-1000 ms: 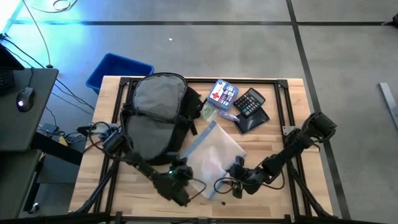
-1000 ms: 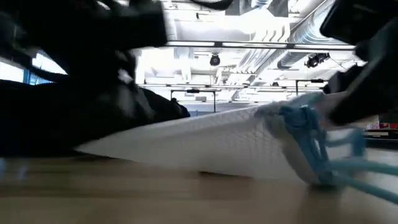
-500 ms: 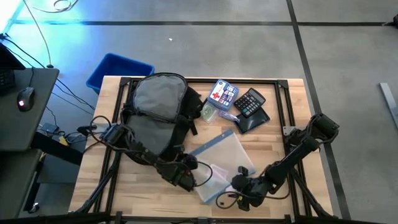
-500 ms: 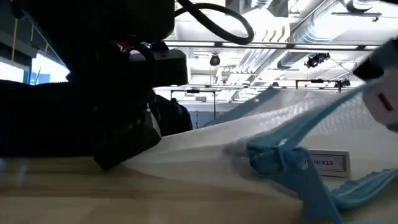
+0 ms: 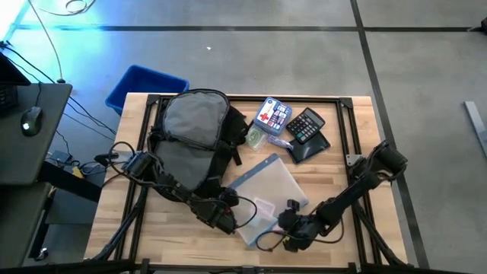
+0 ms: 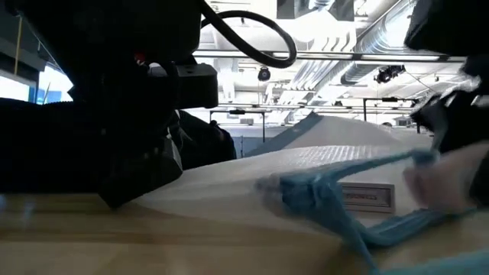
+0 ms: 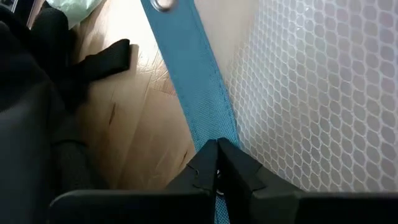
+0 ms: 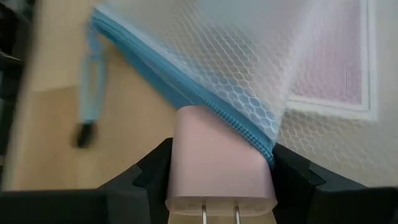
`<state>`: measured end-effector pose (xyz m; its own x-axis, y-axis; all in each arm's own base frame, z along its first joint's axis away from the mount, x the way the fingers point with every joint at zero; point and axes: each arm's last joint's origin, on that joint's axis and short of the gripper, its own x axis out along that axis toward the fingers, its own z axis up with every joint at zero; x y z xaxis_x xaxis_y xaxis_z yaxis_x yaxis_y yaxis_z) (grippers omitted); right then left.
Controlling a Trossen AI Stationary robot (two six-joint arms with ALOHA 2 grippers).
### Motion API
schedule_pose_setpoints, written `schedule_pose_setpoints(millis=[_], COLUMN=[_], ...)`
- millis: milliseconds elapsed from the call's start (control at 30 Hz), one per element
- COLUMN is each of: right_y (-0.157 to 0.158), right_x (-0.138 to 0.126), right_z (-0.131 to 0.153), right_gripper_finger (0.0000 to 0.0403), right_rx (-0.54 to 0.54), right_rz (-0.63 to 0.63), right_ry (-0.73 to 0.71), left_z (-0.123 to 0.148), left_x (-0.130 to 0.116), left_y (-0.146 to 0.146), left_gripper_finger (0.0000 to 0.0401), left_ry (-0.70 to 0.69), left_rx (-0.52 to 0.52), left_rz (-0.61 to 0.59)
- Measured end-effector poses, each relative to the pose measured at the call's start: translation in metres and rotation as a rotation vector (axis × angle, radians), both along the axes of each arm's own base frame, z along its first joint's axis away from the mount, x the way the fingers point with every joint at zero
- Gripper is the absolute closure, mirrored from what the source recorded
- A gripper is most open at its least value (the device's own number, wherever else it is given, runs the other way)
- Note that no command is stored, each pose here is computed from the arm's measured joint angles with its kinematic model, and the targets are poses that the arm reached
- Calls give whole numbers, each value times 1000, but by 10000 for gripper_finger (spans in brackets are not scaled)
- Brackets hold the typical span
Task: Unpack backpack
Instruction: Remove the pink charger adapter from the white zip bag
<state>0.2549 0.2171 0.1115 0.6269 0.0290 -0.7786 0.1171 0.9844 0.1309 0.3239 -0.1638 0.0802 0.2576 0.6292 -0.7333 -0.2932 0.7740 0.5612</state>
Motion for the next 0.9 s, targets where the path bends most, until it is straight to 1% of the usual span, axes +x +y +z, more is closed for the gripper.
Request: schedule_pose_setpoints(millis=[133, 200, 267, 433, 633, 800, 900], right_y=[-2, -2, 1, 9, 8, 7, 7], right_x=[3, 3, 2, -2, -7, -8, -8], right_z=[-6, -7, -6, -4, -6, -6, -6], right_gripper_finger=[160, 147, 144, 159, 189, 217, 221], right_rx=[-2, 2, 5, 1, 12, 4, 21], right_rz=[-27, -31, -23, -6, -77, -81, -101], right_ry=[5, 6, 1, 0, 40, 53, 54], left_z=[0, 0, 0, 1, 1, 1, 1], left_x=[-1, -2, -2, -6, -7, -7, -7], left_y=[-1, 0, 0, 2, 2, 2, 2], left_gripper_finger=[401, 401, 401, 401, 401, 401, 401], left_ry=[2, 0, -1, 1, -3, -4, -4], left_rx=[1, 1, 3, 9, 9, 9, 9], left_rz=[4, 13, 22, 64, 84, 87, 87])
